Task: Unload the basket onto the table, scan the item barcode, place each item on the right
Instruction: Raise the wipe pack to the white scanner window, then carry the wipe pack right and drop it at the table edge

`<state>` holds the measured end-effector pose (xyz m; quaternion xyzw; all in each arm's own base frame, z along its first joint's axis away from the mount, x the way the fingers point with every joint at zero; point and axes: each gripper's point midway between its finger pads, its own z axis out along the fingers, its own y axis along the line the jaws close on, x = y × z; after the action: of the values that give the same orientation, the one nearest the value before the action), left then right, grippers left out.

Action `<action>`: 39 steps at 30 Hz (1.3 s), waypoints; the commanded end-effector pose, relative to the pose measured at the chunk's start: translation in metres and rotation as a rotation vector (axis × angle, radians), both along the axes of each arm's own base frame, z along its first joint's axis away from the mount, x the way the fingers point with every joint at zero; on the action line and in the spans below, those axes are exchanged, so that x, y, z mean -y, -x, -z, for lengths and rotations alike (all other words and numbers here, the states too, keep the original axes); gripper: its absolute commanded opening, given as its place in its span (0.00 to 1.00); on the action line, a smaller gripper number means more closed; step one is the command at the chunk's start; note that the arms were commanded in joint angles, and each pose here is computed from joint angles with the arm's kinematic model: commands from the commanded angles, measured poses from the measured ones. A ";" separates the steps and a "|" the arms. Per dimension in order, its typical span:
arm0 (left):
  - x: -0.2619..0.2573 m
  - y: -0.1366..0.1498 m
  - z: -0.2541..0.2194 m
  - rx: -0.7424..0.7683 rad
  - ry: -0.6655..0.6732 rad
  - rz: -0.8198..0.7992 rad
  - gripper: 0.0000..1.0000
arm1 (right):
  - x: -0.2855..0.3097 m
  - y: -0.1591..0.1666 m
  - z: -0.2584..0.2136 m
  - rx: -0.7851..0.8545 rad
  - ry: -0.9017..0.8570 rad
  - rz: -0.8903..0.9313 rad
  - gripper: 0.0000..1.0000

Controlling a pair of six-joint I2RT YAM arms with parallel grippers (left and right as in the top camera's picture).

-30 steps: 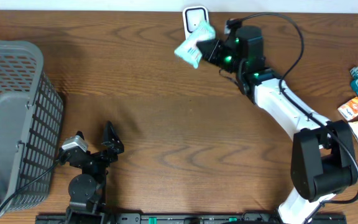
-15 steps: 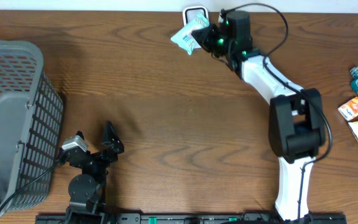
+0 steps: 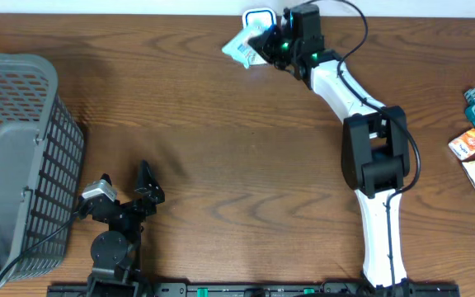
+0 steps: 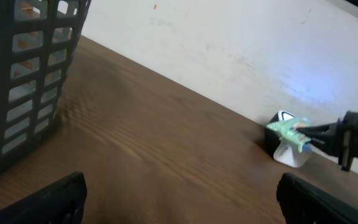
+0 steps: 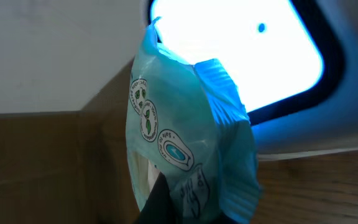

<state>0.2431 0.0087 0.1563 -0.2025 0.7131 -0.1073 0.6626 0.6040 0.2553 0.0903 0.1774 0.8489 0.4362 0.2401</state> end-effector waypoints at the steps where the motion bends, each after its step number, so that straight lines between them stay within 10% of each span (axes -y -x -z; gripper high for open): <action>1: -0.002 0.001 0.018 -0.051 0.000 -0.011 0.98 | 0.002 -0.006 -0.010 0.047 0.021 0.001 0.01; 20: -0.002 0.001 0.018 -0.051 0.000 -0.011 0.98 | 0.075 0.015 -0.053 0.121 0.376 -0.032 0.01; 31: -0.002 0.001 0.018 -0.051 0.000 -0.011 0.98 | 0.232 0.077 -0.025 -0.309 0.583 0.200 0.01; 39: -0.002 0.001 0.018 -0.051 0.000 -0.011 0.98 | 0.390 0.163 -0.052 -0.618 1.053 0.681 0.01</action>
<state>0.2431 0.0087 0.1563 -0.2025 0.7131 -0.1073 0.6626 0.4593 -0.0679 0.0946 0.3445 0.9324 -0.0480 0.0983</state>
